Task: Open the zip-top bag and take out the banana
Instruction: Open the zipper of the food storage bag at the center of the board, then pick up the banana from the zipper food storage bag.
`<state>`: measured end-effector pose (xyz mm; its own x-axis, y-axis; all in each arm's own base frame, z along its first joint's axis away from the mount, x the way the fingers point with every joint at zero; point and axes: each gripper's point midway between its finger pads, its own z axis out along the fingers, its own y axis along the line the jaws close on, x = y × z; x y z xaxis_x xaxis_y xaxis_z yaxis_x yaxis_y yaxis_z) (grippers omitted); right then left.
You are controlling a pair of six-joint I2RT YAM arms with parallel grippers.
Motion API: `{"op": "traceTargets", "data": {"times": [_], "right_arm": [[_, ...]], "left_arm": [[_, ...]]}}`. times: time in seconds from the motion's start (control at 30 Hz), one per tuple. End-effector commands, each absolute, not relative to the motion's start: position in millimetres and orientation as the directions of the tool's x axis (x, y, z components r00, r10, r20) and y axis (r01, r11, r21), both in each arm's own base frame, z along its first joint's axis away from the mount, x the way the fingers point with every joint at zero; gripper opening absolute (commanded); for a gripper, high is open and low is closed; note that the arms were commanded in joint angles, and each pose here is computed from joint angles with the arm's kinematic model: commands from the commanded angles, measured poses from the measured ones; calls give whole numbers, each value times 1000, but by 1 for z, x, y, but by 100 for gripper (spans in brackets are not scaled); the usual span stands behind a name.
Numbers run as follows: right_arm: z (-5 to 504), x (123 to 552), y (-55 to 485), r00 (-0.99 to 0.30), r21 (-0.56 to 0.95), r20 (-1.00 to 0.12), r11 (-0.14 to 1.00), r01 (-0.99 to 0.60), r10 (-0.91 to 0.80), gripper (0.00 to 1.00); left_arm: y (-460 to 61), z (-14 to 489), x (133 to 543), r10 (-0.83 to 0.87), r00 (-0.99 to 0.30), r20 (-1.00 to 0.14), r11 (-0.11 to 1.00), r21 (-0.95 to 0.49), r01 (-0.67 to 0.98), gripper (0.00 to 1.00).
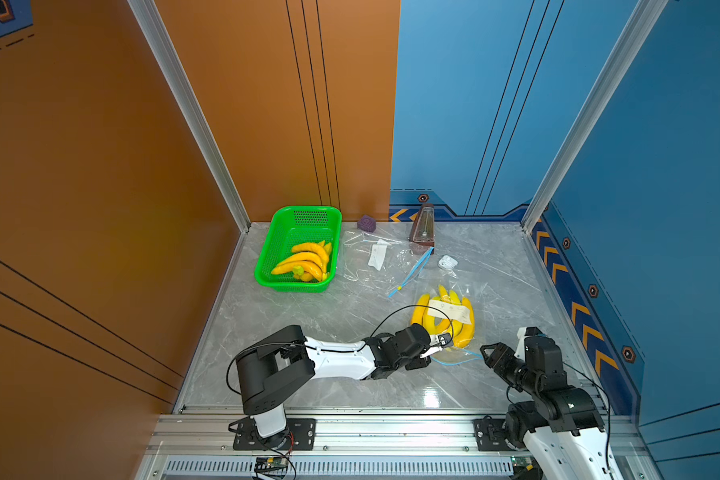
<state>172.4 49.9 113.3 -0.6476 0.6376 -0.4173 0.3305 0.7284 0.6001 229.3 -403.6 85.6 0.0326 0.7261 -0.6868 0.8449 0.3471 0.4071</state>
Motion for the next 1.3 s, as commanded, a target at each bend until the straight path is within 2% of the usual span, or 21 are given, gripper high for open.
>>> {"op": "traceTargets", "data": {"times": [0.0,0.17,0.4,0.57,0.77,1.27], "right_arm": [[135,168,49,-626,607,-485,750,262,611,56],[164,171,72,-624,694,-524,715,82,580,53],[147,182,106,-675,765,-491,643,-32,551,45],[129,189,131,-672,696,-589,705,-138,450,44],[110,209,117,-588,521,-721,846,-113,366,49],[104,243,135,-549,427,-792,886,-183,269,60]], "left_arm": [[-412,110,246,666,-15,-746,471,405,783,0],[-420,121,248,613,-31,-790,517,371,772,0],[-430,129,248,572,-54,-818,537,324,778,0],[-435,127,249,562,-69,-824,541,303,784,0],[-437,127,248,549,-81,-832,544,282,791,0],[-437,133,250,518,-108,-848,568,248,785,0]]}}
